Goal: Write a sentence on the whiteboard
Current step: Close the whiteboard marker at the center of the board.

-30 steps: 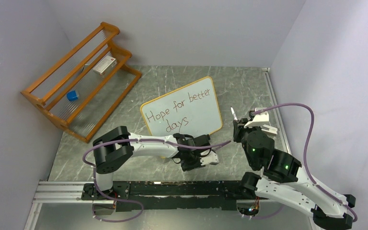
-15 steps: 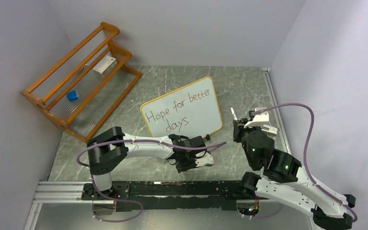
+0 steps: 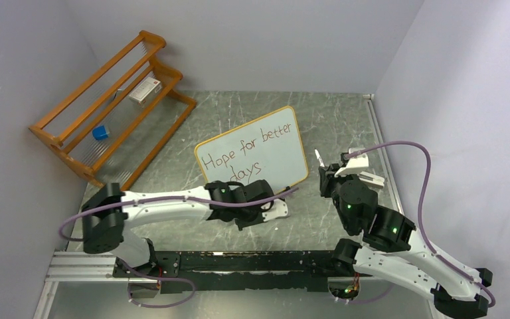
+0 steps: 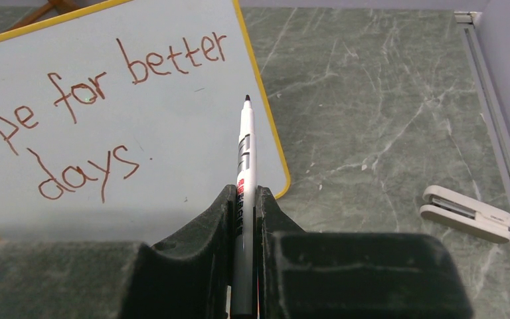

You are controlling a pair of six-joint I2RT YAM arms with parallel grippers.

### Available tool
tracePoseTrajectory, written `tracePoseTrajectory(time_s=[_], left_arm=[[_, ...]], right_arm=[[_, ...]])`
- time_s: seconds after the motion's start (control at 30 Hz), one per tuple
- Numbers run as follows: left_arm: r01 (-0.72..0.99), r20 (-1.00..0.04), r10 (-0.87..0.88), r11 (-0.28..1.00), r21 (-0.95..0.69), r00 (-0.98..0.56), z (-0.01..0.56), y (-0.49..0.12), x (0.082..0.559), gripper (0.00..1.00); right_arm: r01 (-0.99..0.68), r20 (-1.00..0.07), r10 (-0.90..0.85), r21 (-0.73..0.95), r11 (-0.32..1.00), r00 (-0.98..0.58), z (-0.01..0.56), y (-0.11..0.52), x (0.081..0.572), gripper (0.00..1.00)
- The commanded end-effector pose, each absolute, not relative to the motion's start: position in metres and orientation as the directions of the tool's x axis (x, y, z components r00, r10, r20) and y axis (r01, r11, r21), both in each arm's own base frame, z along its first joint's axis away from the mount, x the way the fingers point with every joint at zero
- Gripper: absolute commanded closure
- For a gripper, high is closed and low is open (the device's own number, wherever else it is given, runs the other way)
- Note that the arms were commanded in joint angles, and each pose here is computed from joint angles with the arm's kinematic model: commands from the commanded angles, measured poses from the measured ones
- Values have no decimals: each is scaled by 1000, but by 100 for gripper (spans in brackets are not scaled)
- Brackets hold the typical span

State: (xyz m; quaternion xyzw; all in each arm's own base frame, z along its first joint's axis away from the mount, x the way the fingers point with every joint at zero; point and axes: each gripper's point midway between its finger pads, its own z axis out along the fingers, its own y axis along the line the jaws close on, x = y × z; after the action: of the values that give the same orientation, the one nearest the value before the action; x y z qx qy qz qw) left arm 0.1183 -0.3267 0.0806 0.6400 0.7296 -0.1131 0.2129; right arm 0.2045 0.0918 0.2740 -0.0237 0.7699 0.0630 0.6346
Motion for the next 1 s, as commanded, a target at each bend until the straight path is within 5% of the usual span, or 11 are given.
tracePoseTrajectory(time_s=[0.0,0.5,0.97], left_arm=[[943,-526,849,213,254,-50,123,-317,142,95],[774,-539,816,197,602,211,248,-279,183,95],[651,-337,856,1,759,393,298,-255,187,95]], right_arm=[[-154,-979,72,103,983,-192,277,102,205,100],[-590,-975,92,196,783,-202,288,188,176,100],[-818,-977,187,189,543,-102,308,232,145,100]])
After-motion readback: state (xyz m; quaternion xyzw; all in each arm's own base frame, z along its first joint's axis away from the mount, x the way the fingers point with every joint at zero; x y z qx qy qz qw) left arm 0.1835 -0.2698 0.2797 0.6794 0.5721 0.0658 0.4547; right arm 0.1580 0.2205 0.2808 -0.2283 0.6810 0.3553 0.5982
